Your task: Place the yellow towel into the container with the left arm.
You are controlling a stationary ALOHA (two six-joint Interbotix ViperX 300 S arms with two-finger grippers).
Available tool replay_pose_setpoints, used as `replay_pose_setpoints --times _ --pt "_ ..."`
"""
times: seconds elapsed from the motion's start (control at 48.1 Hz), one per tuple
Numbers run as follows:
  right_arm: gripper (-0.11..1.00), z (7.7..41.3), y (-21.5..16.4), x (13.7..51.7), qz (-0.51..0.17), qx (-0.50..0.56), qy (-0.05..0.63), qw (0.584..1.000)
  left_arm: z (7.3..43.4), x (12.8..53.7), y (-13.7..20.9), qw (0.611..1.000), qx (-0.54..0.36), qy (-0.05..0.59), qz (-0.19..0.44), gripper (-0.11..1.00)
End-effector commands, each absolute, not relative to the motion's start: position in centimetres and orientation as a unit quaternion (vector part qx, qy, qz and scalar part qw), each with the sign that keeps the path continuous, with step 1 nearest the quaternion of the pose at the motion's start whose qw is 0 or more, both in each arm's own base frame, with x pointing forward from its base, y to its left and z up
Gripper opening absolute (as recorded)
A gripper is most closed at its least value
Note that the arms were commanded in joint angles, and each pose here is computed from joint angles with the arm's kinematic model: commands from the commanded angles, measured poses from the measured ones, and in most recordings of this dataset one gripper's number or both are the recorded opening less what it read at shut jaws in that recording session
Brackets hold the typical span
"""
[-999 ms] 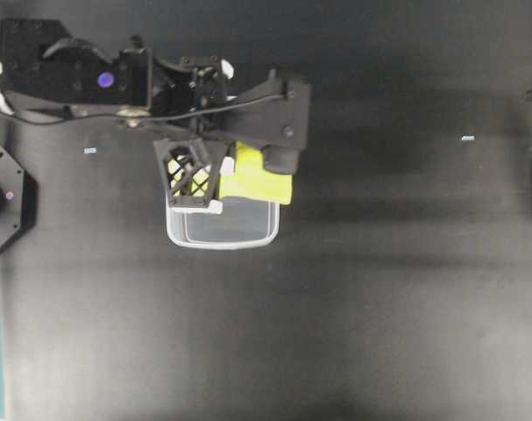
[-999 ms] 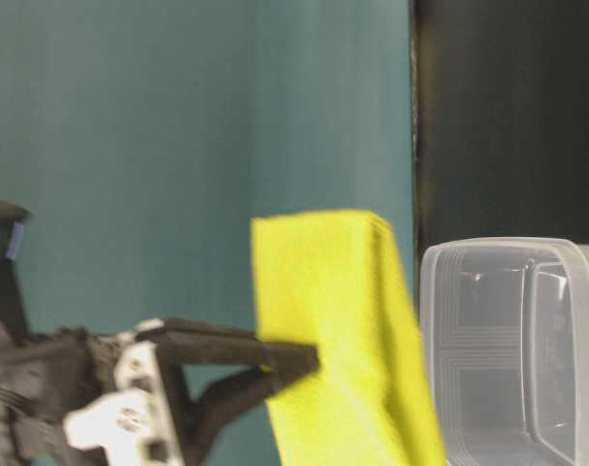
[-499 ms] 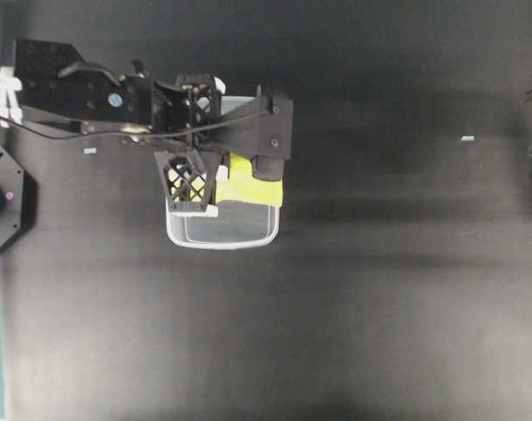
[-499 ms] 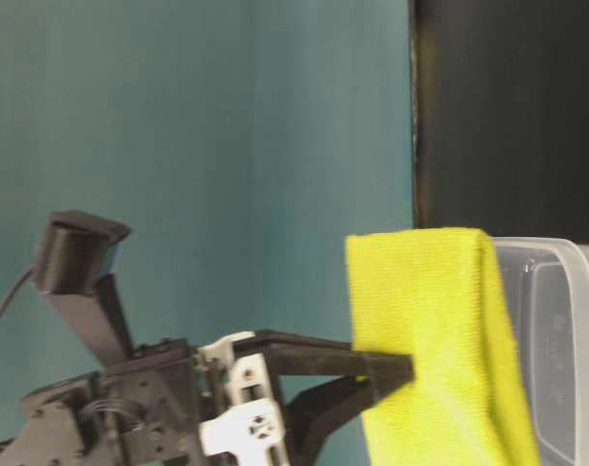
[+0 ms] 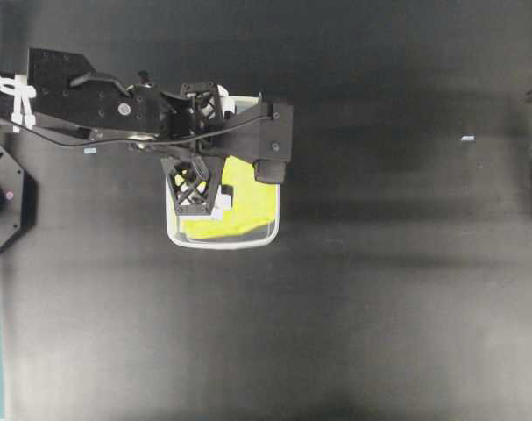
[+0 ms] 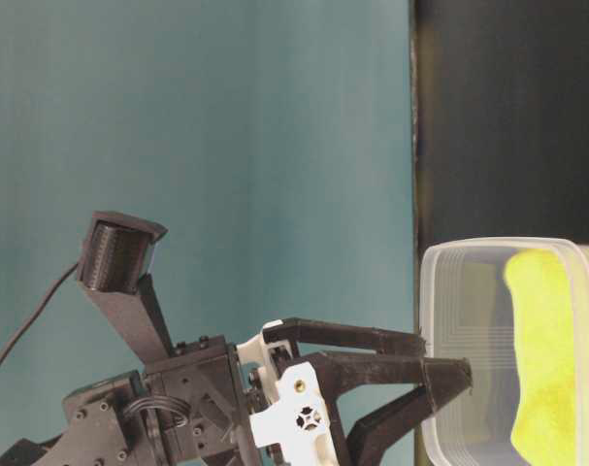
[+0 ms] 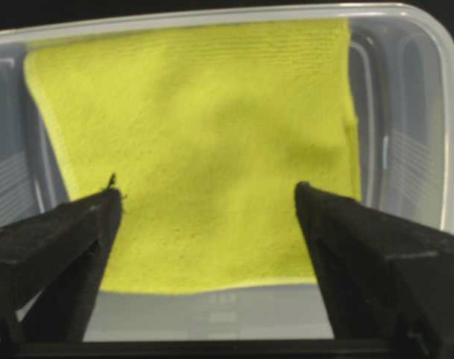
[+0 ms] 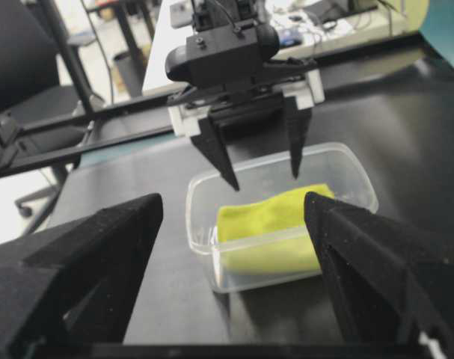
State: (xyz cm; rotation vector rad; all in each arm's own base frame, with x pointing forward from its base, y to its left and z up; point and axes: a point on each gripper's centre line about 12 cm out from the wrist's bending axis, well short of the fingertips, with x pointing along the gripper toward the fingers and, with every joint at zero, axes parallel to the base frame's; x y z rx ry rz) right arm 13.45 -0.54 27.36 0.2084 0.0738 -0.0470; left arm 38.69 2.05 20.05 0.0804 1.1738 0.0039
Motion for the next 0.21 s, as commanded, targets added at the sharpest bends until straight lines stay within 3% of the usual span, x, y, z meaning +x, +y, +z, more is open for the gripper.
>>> replay_pose_setpoints --times 0.0,0.187 --pt "0.74 27.6 -0.6 13.6 -0.024 0.106 0.035 0.993 22.5 38.5 2.3 0.846 0.034 0.533 0.009 0.9" --pt "0.74 27.6 -0.6 13.5 -0.025 0.107 0.034 0.993 28.5 37.2 2.3 0.891 0.037 0.451 0.015 0.89"
